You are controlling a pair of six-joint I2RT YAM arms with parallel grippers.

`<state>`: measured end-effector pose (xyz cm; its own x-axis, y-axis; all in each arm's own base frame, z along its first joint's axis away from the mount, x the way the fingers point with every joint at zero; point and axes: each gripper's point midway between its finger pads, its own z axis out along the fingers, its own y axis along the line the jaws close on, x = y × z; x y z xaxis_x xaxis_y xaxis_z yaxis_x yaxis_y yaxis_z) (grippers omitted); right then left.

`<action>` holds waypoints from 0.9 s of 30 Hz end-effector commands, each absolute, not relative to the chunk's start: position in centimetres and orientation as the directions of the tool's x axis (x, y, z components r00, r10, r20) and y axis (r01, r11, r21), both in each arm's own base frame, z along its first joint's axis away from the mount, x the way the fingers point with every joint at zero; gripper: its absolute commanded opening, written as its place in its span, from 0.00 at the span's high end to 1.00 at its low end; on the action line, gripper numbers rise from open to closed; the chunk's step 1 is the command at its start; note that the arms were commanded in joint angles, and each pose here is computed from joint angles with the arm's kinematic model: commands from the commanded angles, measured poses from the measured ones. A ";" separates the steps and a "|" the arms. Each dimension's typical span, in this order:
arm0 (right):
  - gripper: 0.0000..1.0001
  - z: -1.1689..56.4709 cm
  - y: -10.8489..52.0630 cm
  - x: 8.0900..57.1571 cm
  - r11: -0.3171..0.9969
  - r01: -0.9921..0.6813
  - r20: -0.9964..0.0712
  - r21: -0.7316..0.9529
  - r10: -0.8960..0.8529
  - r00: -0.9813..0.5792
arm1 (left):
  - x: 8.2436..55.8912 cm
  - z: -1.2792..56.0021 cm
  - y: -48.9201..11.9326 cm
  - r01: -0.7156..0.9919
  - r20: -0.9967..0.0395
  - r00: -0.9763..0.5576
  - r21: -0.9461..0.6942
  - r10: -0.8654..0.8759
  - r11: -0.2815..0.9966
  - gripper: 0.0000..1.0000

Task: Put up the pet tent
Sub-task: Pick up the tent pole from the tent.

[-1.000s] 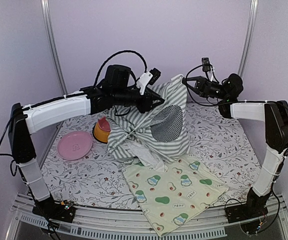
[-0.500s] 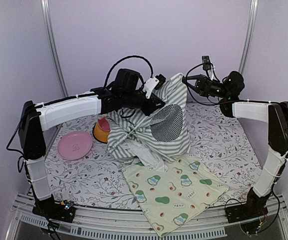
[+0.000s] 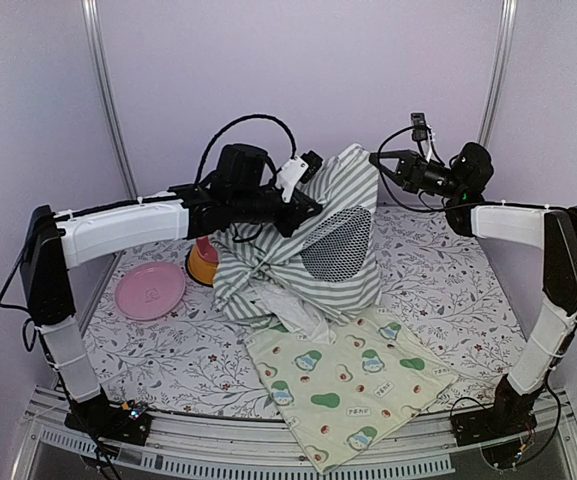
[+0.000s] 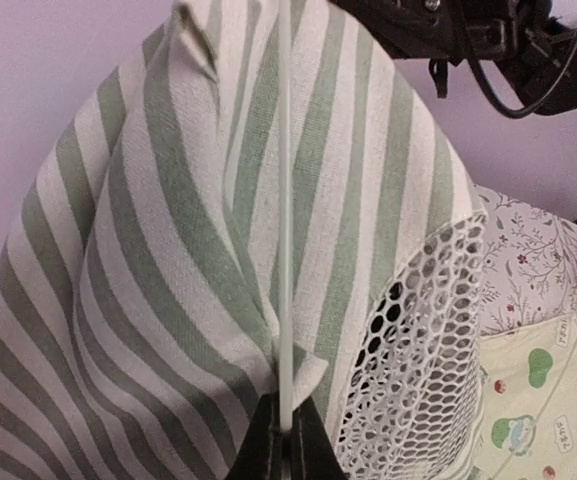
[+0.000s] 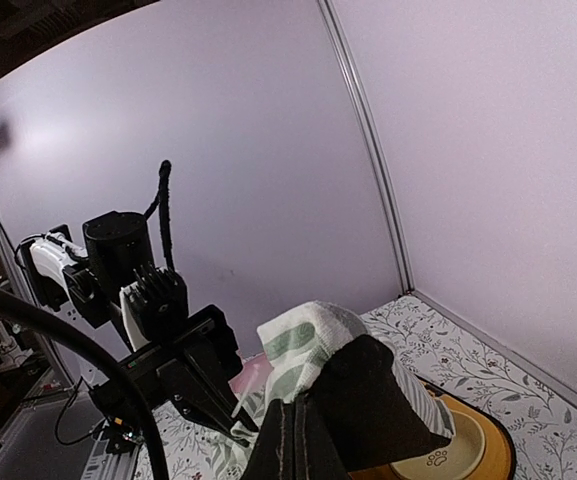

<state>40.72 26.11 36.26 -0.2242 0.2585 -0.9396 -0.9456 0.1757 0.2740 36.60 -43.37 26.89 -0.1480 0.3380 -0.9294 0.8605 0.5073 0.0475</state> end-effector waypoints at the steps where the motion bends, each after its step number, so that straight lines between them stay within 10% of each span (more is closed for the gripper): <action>1: 1.00 38.5 24.5 41.3 0.255 -0.936 -0.936 0.243 0.316 -0.156 | 35.2 28.8 -42.5 0.861 -0.946 -0.119 0.054 0.303 0.505 1.00; 27: 1.00 40.2 22.8 41.0 0.352 -0.911 -0.925 0.213 0.373 -0.072 | 37.7 25.8 -40.5 0.796 -0.915 -0.271 -0.039 0.298 0.604 1.00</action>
<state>41.51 24.34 36.85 -0.1915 0.3212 -0.9274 -0.9106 0.2945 0.2900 36.77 -41.61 28.91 -0.1737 0.2447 -0.9539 0.8244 0.5661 -0.0049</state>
